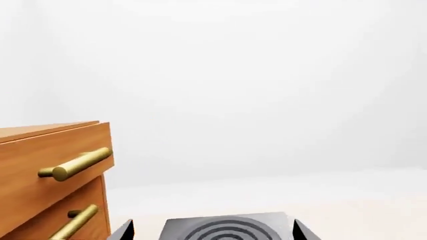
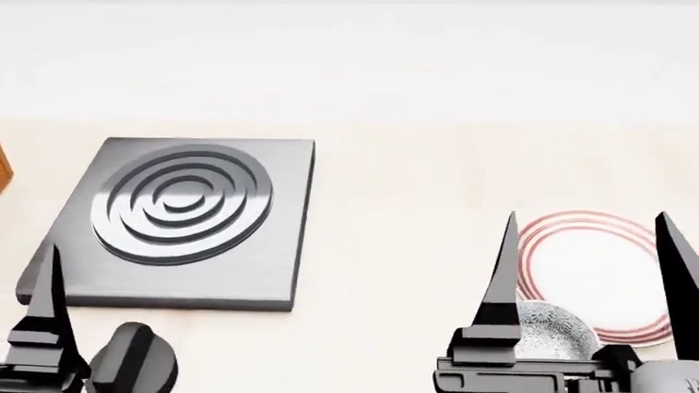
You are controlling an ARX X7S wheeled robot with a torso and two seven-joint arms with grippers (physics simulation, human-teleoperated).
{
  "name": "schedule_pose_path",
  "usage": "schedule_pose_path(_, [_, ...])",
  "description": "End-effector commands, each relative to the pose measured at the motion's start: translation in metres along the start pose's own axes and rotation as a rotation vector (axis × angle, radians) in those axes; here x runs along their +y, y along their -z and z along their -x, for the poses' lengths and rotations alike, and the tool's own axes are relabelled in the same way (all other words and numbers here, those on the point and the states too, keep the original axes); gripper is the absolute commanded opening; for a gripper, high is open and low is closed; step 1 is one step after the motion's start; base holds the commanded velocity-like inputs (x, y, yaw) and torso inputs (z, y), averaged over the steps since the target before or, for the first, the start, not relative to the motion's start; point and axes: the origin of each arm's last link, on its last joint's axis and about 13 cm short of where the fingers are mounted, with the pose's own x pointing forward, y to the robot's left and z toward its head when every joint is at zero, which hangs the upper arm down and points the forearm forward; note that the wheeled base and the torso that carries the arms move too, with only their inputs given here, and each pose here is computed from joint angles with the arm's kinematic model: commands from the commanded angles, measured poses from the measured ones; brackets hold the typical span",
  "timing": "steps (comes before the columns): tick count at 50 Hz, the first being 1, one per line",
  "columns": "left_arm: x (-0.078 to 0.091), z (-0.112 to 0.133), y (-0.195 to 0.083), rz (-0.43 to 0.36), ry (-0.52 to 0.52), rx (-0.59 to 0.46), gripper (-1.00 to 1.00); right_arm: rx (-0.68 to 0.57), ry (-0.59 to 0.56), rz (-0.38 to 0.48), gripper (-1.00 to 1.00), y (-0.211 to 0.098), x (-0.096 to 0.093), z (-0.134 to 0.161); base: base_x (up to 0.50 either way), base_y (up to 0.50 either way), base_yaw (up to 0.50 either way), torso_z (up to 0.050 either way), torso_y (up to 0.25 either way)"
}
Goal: Pick the akita bowl between the plate and the ramekin and place it on the plate.
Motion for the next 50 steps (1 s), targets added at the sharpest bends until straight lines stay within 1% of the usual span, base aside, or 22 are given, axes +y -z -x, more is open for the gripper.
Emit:
schedule_pose_path(1, [0.0021,0.0007,-0.0126,-0.016,0.083,0.033,1.0,0.05,-0.098,0.015,1.0,-0.0184,-0.0022,-0.0028,-0.16,-0.5,0.0,0.0,0.0])
schedule_pose_path(8, [0.0037,-0.0019,-0.0185,-0.016,0.098,0.043,1.0,0.054,-0.111,0.013,1.0,-0.0273,-0.0024,-0.0052,-0.17,-0.5,0.0,0.0,0.0])
schedule_pose_path(10, [0.0033,-0.0016,-0.0176,-0.015,0.104,0.045,1.0,0.058,-0.112,0.018,1.0,-0.0265,-0.0024,-0.0058,-0.17,-0.5,0.0,0.0,0.0])
schedule_pose_path(15, [0.0035,-0.0031,-0.0161,-0.012,0.105,0.062,1.0,0.086,-0.116,-0.008,1.0,-0.0262,-0.0032,-0.0084,-0.17,-0.5,0.0,0.0,0.0])
schedule_pose_path(19, [0.0034,-0.0035,-0.015,-0.016,0.108,0.071,1.0,0.097,-0.122,-0.005,1.0,-0.0259,-0.0023,-0.0106,-0.17,-0.5,0.0,0.0,0.0])
schedule_pose_path(38, [0.0042,-0.003,-0.0159,-0.019,0.105,0.065,1.0,0.098,-0.125,-0.006,1.0,-0.0258,-0.0013,-0.0112,-0.17,-0.5,0.0,0.0,0.0])
schedule_pose_path(41, [0.0043,-0.0031,-0.0154,-0.018,0.105,0.067,1.0,0.117,-0.117,-0.022,1.0,-0.0239,-0.0015,-0.0117,-0.17,-0.5,0.0,0.0,0.0])
schedule_pose_path(42, [0.0043,-0.0031,-0.0152,-0.019,0.104,0.067,1.0,0.142,-0.128,-0.025,1.0,-0.0223,-0.0011,-0.0116,-0.07,-0.35,0.0,0.0,0.0])
schedule_pose_path(43, [0.0044,-0.0032,-0.0151,-0.019,0.103,0.067,1.0,0.133,-0.114,0.008,1.0,-0.0208,-0.0003,-0.0114,0.0,0.0,0.0,0.0,0.0])
schedule_pose_path(45, [0.0046,-0.0032,-0.0154,-0.018,0.102,0.067,1.0,0.145,-0.111,0.004,1.0,-0.0194,0.0005,-0.0113,0.0,0.0,0.0,0.0,0.0])
schedule_pose_path(46, [0.0047,-0.0031,-0.0154,-0.018,0.102,0.066,1.0,0.135,-0.108,-0.018,1.0,-0.0207,0.0003,-0.0113,0.0,0.0,0.0,0.0,0.0])
schedule_pose_path(47, [0.0046,-0.0031,-0.0153,-0.018,0.102,0.067,1.0,0.139,-0.108,-0.019,1.0,-0.0212,-0.0001,-0.0117,0.0,0.0,0.0,0.0,0.0])
schedule_pose_path(49, [0.0048,-0.0028,-0.0159,-0.019,0.102,0.067,1.0,0.104,-0.116,-0.039,1.0,-0.0223,-0.001,-0.0114,0.17,0.0,0.0,0.0,0.0])
schedule_pose_path(50, [0.0049,-0.0026,-0.016,-0.019,0.101,0.066,1.0,0.105,-0.118,-0.028,1.0,-0.0216,-0.0008,-0.011,0.5,0.0,0.0,0.0,0.0])
